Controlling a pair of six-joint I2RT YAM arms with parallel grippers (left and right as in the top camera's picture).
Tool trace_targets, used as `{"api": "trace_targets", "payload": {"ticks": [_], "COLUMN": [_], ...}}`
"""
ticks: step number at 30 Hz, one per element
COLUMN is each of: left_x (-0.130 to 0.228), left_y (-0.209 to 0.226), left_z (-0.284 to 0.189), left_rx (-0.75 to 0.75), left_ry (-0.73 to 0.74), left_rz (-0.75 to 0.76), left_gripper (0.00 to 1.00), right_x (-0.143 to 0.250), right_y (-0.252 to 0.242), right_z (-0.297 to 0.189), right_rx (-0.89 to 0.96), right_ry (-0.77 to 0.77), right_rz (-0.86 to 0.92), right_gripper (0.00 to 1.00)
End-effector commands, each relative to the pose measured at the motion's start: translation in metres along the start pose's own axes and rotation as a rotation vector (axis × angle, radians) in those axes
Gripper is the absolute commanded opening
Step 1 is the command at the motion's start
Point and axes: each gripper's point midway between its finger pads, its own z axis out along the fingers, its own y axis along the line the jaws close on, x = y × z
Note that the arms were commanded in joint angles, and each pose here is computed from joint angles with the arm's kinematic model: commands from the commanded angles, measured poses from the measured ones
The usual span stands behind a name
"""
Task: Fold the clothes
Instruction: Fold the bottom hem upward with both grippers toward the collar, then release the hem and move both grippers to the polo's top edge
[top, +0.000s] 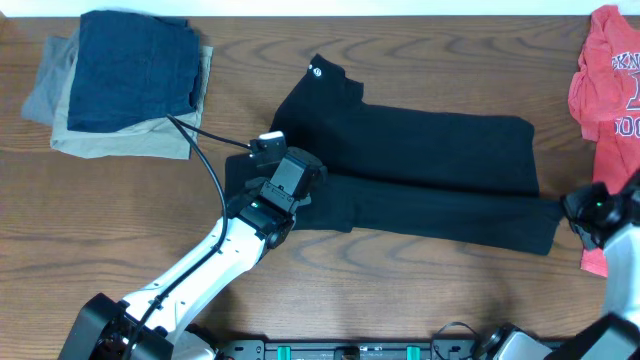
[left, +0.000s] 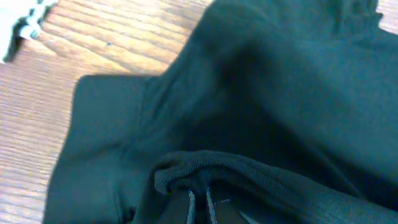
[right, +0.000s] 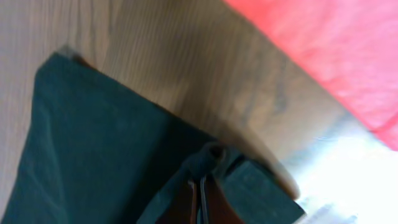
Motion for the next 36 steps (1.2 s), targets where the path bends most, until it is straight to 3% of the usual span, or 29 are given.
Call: {"api": "trace_targets", "payload": {"ticks": [1, 9, 11, 12, 13, 14, 16, 18, 21, 22, 27, 34, 36], "left_x": [-0.018, -0.024, -0.024, -0.023, -0.023, -0.022, -0.024, -0.031, -0.053, -0.062, -0.105, -0.137, -0.135], "left_y": [0.015, 0.038, 0.041, 0.042, 0.042, 0.041, 0.04, 0.036, 0.026, 0.023, -0.009, -0.027, -0.028], "left_z": [-0.001, 0.009, 0.012, 0.013, 0.014, 0.015, 0.015, 0.013, 0.002, -0.004, -0.032, -0.032, -0.028], "left_rx": [-0.086, -0.146, -0.156, -0.16, -0.161, -0.161, -0.157, -0.141, -0.111, -0.101, 0.032, 0.214, 0.267], "left_ry": [-0.073, -0.066, -0.061, -0.058, -0.058, -0.057, -0.062, -0.083, -0.133, -0.152, -0.185, -0.154, -0.114], "left_rz": [0.005, -0.031, -0.035, -0.034, -0.034, -0.033, -0.015, 0.05, 0.132, 0.148, 0.215, 0.217, 0.208], "left_gripper": [0.08, 0.11, 0.17, 0.27, 0.38, 0.43, 0.49, 0.65, 0.8, 0.83, 0.85, 0.85, 0.84], "right_x": [0.016, 0.031, 0.031, 0.03, 0.028, 0.027, 0.021, 0.015, 0.001, -0.005, -0.035, -0.051, -0.042], "right_y": [0.016, 0.036, 0.037, 0.038, 0.038, 0.038, 0.041, 0.047, 0.062, 0.067, 0.108, 0.138, 0.139], "right_z": [0.018, 0.047, 0.052, 0.053, 0.054, 0.054, 0.052, 0.049, 0.034, 0.027, -0.022, -0.066, -0.066], "right_rx": [-0.014, -0.012, 0.004, 0.009, 0.014, 0.018, 0.017, 0.003, -0.009, -0.011, -0.056, -0.117, -0.142], "right_ry": [0.05, 0.071, 0.056, 0.047, 0.035, 0.024, 0.004, -0.007, -0.01, -0.013, -0.046, -0.066, -0.025], "right_rz": [-0.053, -0.141, -0.156, -0.164, -0.168, -0.17, -0.176, -0.2, -0.246, -0.264, -0.458, -0.53, -0.523], "right_gripper": [0.01, 0.01, 0.04, 0.06, 0.11, 0.21, 0.49, 0.73, 0.96, 0.99, 0.99, 0.99, 0.91]}}
